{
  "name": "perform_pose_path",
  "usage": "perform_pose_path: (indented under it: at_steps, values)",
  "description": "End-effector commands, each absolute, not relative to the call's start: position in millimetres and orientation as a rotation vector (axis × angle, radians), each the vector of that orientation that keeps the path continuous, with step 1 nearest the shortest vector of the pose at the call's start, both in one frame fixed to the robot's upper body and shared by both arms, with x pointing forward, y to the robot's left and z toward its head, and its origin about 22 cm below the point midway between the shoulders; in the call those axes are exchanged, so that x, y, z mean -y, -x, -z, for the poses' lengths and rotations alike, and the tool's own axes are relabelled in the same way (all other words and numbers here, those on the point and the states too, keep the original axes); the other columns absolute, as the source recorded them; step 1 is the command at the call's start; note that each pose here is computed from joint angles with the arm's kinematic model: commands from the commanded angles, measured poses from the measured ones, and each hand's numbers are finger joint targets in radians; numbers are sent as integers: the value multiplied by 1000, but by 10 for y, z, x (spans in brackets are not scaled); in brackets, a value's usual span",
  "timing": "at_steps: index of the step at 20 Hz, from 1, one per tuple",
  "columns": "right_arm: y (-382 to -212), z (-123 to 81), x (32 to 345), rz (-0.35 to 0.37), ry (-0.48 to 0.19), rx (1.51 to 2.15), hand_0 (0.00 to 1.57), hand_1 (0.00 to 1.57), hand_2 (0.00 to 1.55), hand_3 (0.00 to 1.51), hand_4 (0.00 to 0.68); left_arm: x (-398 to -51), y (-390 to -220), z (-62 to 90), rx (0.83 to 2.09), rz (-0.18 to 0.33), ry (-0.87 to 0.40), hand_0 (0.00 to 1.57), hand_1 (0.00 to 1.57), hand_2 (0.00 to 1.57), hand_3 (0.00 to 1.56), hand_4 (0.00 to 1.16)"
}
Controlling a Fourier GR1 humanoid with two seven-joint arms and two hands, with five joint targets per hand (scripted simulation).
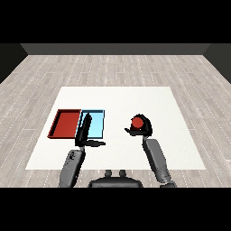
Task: Pick the red can and put it in the red box
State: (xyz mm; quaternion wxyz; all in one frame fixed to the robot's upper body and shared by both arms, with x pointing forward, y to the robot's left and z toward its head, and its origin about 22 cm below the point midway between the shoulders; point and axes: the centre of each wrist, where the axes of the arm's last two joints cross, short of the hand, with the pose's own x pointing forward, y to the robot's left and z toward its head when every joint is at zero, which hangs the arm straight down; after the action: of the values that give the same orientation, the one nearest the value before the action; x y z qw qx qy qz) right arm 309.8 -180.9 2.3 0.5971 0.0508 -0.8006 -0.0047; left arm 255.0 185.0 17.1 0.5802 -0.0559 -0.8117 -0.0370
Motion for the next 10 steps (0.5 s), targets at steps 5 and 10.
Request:
perform_pose_path:
  at_steps: [5,10]
  values:
    - [-3121,-152,1460,9,-150,1895,1425,1425,1443,1423,662,-1406,-2637,-210,1861,131,228,0,0,0,0,0]
    - [-3137,-2,1407,1,-155,1909,1410,1410,1436,1418,653,-1310,-2474,-206,1849,120,264,0,0,0,0,0]
